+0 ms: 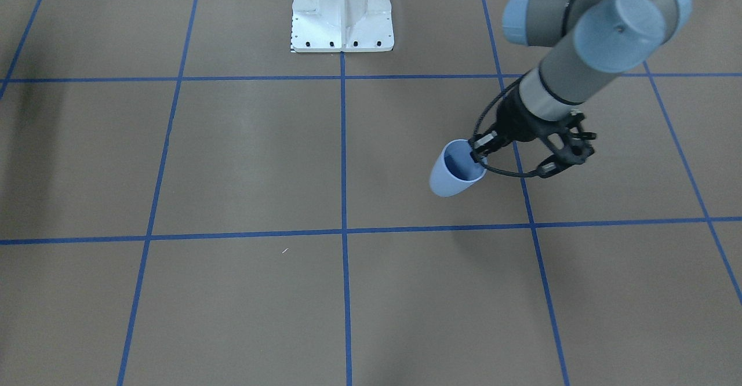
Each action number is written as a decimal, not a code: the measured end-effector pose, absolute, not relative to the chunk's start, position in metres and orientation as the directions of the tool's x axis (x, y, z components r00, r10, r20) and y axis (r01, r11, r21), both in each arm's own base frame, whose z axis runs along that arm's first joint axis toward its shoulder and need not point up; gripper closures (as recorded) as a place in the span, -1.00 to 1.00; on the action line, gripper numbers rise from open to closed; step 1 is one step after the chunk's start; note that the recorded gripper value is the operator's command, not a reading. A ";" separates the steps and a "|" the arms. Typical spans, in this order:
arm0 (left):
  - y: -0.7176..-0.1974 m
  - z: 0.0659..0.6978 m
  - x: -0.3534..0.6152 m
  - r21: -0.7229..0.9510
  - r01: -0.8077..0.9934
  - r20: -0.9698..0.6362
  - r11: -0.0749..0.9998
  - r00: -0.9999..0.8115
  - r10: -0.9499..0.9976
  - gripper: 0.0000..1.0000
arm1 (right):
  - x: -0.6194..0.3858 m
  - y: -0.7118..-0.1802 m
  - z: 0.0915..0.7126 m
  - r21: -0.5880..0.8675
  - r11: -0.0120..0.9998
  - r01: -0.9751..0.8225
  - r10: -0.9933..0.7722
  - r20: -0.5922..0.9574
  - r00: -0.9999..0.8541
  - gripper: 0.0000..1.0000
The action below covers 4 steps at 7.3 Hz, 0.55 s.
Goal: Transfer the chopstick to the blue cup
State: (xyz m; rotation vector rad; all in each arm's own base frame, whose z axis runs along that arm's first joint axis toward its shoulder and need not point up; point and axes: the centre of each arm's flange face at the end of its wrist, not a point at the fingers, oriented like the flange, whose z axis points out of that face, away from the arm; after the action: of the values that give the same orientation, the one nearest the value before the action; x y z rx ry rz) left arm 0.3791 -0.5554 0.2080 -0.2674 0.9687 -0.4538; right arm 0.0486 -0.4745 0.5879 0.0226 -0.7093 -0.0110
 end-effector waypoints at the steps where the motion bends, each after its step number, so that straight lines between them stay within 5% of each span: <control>1: -0.558 0.178 0.420 -0.412 0.278 -0.718 0.868 0.488 -0.497 1.00 | 0.045 -0.475 0.587 0.032 0.999 0.013 -0.031 0.650 0.759 -1.00; 4: -0.562 0.126 0.507 -0.382 0.321 -0.697 0.867 0.516 -0.498 1.00 | 0.039 -0.476 0.581 0.058 0.998 0.025 -0.057 0.666 0.744 -1.00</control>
State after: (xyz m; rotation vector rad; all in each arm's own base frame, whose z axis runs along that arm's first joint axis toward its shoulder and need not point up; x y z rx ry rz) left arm 0.5071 -0.5623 0.1261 -0.2151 0.9041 -0.4963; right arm 0.0385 -0.4763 0.5805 0.0467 -0.7308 -0.0449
